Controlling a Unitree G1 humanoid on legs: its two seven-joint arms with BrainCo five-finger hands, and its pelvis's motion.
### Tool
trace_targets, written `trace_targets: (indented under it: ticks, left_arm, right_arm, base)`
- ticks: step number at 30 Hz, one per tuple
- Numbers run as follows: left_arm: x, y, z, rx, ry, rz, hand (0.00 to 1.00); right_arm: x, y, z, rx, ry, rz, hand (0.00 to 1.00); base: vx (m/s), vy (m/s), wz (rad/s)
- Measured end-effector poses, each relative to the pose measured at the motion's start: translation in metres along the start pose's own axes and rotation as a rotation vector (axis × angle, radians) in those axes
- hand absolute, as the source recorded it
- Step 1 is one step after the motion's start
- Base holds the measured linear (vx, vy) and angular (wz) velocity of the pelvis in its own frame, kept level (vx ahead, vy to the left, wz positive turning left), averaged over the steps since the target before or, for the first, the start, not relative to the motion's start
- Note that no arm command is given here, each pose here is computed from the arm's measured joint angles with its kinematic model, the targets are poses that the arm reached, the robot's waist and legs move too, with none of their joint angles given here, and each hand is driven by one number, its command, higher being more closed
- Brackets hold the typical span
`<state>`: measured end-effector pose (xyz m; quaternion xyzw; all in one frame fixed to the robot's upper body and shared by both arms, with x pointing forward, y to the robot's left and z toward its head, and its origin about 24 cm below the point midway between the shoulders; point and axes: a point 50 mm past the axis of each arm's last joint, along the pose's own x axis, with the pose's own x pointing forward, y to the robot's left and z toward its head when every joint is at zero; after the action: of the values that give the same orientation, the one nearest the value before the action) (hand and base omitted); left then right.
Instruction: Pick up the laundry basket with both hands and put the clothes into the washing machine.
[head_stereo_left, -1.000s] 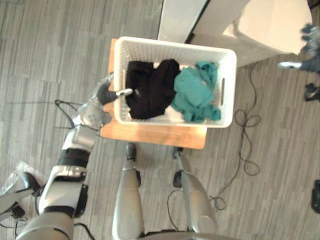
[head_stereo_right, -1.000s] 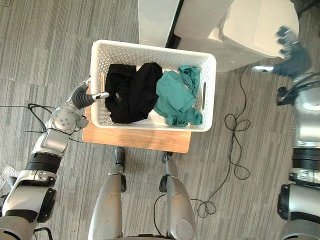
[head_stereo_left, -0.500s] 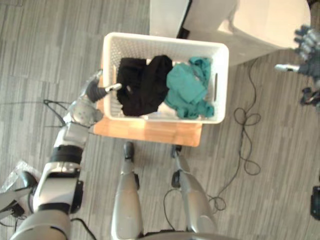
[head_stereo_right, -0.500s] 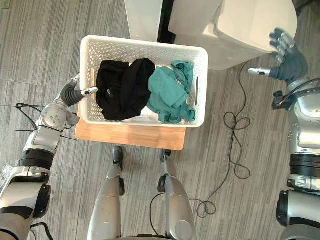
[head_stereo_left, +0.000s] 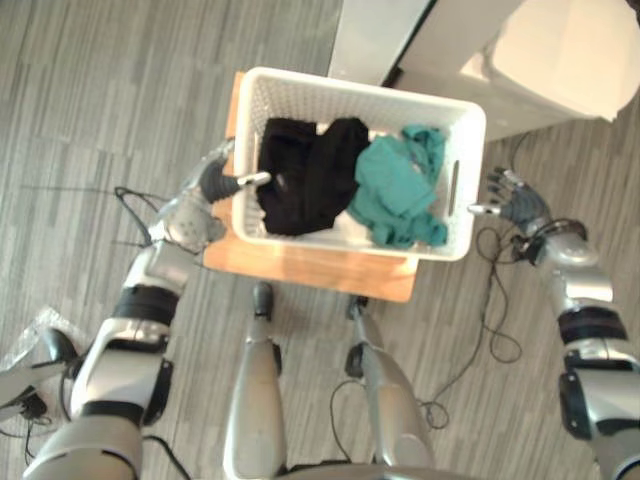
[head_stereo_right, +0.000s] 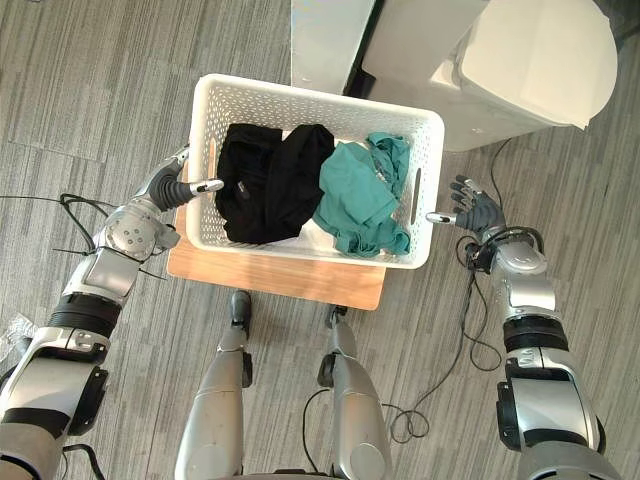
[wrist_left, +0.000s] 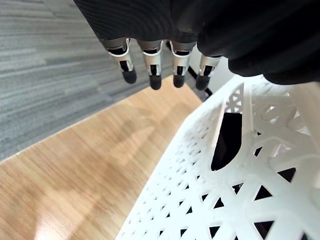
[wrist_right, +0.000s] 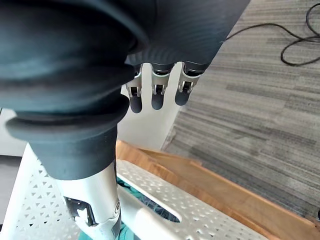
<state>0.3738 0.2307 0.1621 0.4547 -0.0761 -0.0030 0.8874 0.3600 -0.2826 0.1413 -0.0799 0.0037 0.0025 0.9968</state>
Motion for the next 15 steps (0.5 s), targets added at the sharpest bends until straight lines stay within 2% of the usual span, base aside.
trace_targets:
  ticks: [7,15]
  left_arm:
    - [0.0,-0.005,-0.009,-0.018,0.053,-0.001,0.0]
    - [0.002,-0.015,-0.002,-0.016,0.031,-0.018,0.0]
  right_arm:
    - [0.014,0.032,-0.02,0.075,0.105,0.073,0.0]
    - [0.019,0.047,-0.026,0.098,0.133,0.101,0.0]
  base:
    - [-0.05,-0.017,0.01]
    - [-0.02,0.009,0.08]
